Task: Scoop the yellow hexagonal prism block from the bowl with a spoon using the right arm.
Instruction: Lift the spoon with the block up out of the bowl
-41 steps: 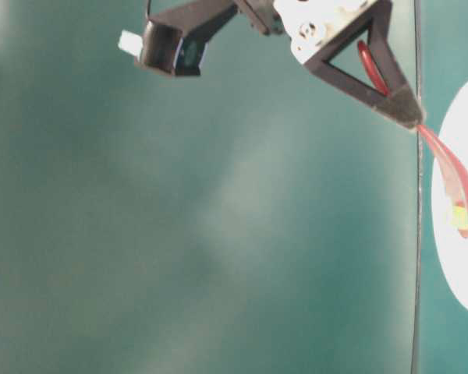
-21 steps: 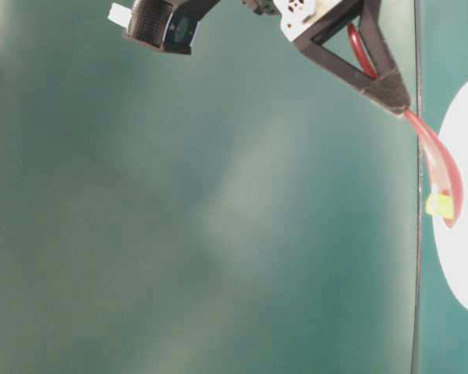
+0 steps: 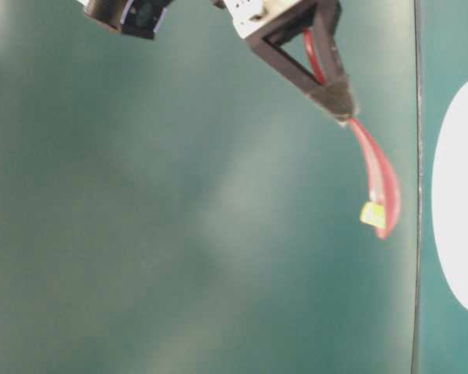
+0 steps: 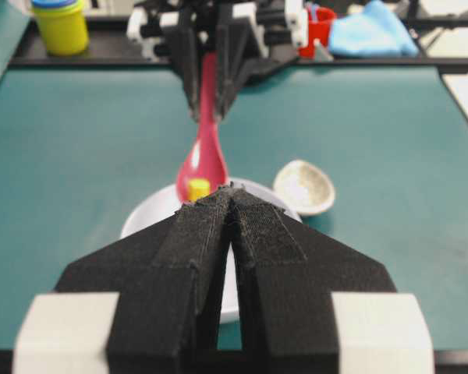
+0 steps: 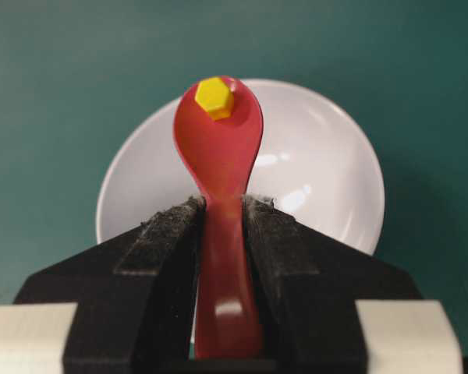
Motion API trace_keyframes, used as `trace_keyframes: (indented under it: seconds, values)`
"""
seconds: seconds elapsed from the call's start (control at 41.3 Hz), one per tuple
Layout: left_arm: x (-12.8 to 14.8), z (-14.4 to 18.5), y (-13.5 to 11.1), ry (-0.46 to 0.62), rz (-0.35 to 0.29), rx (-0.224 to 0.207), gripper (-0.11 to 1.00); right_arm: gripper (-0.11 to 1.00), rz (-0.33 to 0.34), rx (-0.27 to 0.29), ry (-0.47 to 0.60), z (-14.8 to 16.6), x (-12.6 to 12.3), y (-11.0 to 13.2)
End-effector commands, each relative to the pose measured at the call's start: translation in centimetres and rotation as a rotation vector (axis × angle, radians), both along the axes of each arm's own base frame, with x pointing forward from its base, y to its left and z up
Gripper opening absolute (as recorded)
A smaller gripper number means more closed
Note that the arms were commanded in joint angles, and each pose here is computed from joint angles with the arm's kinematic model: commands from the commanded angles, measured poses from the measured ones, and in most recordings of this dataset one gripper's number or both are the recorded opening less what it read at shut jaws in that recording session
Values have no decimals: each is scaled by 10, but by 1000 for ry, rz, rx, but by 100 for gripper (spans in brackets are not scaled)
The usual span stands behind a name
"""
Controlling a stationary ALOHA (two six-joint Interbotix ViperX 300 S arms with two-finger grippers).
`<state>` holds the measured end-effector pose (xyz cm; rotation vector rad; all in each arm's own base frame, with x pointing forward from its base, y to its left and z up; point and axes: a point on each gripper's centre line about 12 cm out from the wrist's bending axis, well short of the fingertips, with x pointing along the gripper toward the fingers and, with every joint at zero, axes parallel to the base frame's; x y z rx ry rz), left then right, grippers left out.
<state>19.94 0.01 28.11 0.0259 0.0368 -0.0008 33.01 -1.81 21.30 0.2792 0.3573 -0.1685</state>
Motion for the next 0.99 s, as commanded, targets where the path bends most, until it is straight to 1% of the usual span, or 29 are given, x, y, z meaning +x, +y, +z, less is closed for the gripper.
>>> trace_keyframes:
  seconds: [0.0, 0.194, 0.314, 0.363, 0.581, 0.774, 0.968]
  values:
    - [2, 11, 0, -31, -1, 3, 2, 24, -2, -16, -78, 20, -4, 0]
    - [2, 11, 0, -31, 1, 3, 2, 24, -21, -44, -175, 32, -18, -2]
    - [2, 11, 0, -31, 1, 3, 2, 24, -21, -61, -211, 37, -24, -3]
    - [2, 11, 0, -31, 1, 3, 2, 24, -22, -57, -221, 39, -26, -2]
    - [2, 11, 0, -31, 1, 3, 2, 24, -23, -53, -229, 42, -27, -2]
    - [2, 11, 0, -31, 1, 3, 2, 24, -20, -39, -212, 41, -27, -2]
    - [2, 11, 0, -34, -1, 3, 2, 24, -20, -40, -229, 45, -26, -2]
